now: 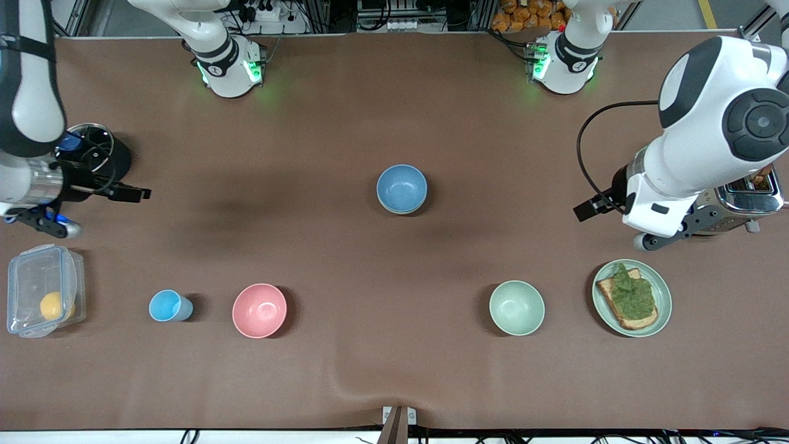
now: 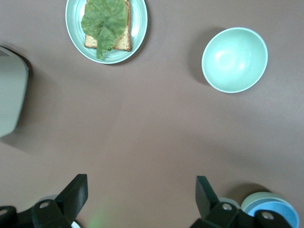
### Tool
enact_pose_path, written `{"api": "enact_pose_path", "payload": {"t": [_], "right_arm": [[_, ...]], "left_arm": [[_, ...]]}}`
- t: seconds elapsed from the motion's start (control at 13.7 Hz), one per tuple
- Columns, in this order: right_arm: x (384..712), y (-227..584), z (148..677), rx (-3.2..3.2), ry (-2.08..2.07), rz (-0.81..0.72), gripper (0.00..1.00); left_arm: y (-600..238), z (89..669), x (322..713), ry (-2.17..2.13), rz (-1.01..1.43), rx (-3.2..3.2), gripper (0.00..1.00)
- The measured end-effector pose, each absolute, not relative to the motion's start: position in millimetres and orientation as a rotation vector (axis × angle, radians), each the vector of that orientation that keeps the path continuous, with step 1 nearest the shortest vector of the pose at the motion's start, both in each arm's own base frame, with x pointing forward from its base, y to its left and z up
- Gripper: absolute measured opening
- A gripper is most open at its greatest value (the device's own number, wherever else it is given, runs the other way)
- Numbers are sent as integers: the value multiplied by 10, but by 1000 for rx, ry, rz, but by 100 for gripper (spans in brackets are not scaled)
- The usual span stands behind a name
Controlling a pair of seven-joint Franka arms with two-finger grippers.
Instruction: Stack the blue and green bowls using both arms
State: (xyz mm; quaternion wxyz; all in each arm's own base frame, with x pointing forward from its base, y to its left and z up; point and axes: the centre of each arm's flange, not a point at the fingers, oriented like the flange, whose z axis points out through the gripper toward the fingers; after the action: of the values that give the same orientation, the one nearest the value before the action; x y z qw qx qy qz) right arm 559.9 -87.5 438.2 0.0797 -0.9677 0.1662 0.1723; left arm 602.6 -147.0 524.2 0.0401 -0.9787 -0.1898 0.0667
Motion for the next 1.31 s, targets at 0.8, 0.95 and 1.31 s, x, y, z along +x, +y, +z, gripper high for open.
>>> {"api": "enact_pose_path", "payload": {"t": [0.8, 0.95, 1.31], "right_arm": [[5666, -328, 6103, -2970, 262, 168, 100], [5673, -295, 6120, -2980, 251, 159, 100], [5691, -115, 6248, -3017, 184, 114, 100]], "left_arm": [[-569, 6123, 5583, -89, 43, -3132, 100], [-604, 6242, 5520, -76, 10, -3135, 100], [-596, 6335, 5462, 20, -10, -3136, 100]]}}
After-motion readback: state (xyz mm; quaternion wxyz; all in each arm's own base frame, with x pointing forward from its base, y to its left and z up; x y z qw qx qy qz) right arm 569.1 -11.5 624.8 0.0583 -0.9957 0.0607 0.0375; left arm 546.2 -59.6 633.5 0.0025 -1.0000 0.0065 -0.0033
